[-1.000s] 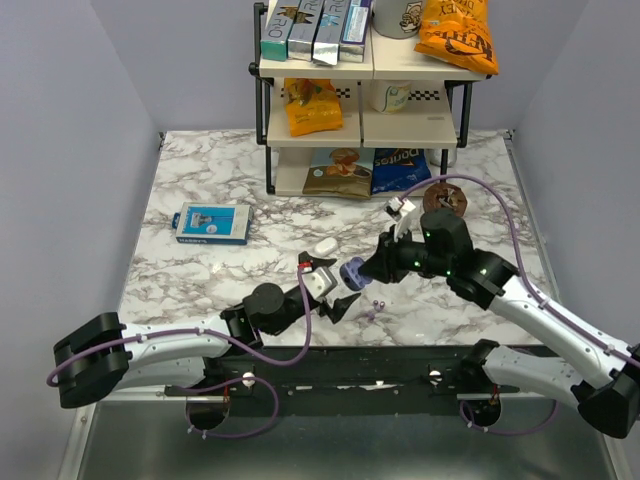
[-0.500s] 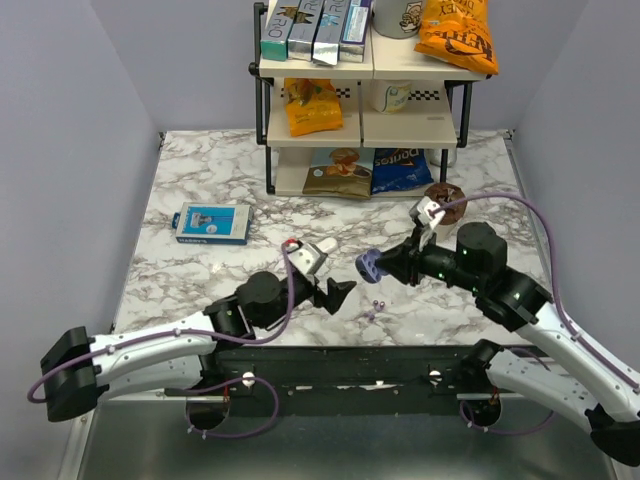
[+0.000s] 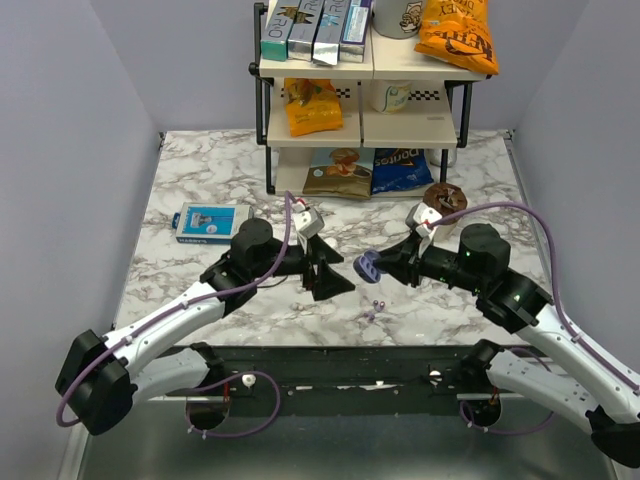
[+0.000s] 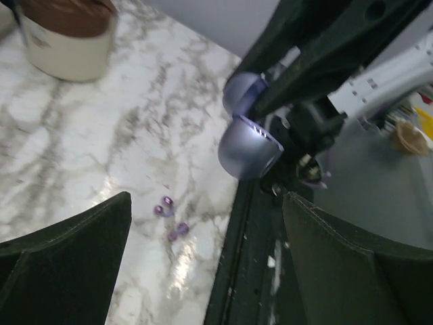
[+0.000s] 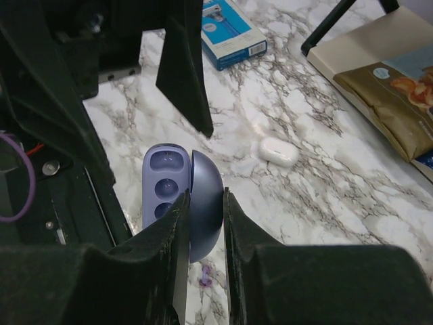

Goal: Insert the wireless bluetooth earbuds into the charging case
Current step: Open the charging case.

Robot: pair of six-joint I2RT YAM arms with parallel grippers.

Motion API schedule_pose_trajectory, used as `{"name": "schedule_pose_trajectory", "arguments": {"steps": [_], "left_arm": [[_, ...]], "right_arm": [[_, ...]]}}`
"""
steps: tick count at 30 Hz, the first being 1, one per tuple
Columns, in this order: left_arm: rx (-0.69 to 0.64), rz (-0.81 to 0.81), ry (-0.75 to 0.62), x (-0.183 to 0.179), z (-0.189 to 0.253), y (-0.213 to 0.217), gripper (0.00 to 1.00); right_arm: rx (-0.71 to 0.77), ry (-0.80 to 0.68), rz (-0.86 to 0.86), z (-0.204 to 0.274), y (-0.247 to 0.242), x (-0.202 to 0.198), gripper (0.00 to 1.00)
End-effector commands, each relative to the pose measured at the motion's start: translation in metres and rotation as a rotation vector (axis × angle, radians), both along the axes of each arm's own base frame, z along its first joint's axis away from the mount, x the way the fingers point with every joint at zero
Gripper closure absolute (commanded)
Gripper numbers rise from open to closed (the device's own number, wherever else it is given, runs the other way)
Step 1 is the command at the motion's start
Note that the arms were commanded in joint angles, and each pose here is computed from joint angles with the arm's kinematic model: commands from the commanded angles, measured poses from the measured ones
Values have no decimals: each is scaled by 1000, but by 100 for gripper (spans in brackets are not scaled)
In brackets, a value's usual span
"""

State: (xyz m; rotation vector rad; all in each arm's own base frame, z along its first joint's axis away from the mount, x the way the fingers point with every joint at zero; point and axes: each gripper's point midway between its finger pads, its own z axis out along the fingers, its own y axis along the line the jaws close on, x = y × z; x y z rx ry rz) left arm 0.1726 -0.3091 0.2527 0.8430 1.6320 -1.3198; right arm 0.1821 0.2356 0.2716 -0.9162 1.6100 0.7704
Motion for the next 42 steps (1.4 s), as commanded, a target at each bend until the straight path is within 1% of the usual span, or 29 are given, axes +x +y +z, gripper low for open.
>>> {"name": "schedule_pose_trajectory", "arguments": {"steps": [1, 5, 7, 10, 11, 13, 14, 16, 17, 19, 23, 29, 36, 41, 42], "left_arm": [[-22, -250, 3, -42, -7, -1, 1], [-18, -277, -28, -41, -9, -4, 3], [-31, -286, -56, -41, -4, -5, 7], [-26, -274, -100, -36, 0, -8, 15], [3, -272, -105, -34, -7, -7, 16], [18, -257, -110, -32, -9, -8, 15], [12, -255, -120, -32, -7, -7, 13], [4, -242, -120, -32, -8, -6, 13], [-17, -240, -142, -32, -2, -6, 14], [-25, -255, -136, -37, -3, -8, 16], [-25, -293, -140, -49, -5, -13, 23], [-30, -300, -139, -58, -8, -18, 28], [-57, -291, -143, -62, -5, -21, 40], [-83, -291, -150, -64, 0, -25, 47], [-83, -291, -150, -64, 0, -25, 50]], "right_arm": [[35, -53, 121, 22, 11, -16, 99], [11, -52, 160, 20, 13, -23, 99], [-2, -37, 188, 18, 17, -26, 99], [-18, 23, 263, 11, 26, -36, 99], [-23, 44, 273, 11, 27, -38, 99], [-37, 66, 287, 8, 29, -39, 99], [-42, 76, 288, 6, 30, -39, 99], [-43, 81, 295, 5, 31, -40, 99], [-47, 93, 300, 3, 32, -41, 99], [-49, 104, 313, 3, 34, -42, 99], [-49, 119, 331, 3, 38, -43, 99], [-29, 122, 338, 5, 42, -43, 99], [-25, 130, 345, 4, 45, -42, 99], [-21, 131, 343, 3, 45, -42, 99], [-22, 132, 343, 3, 45, -42, 99]]}}
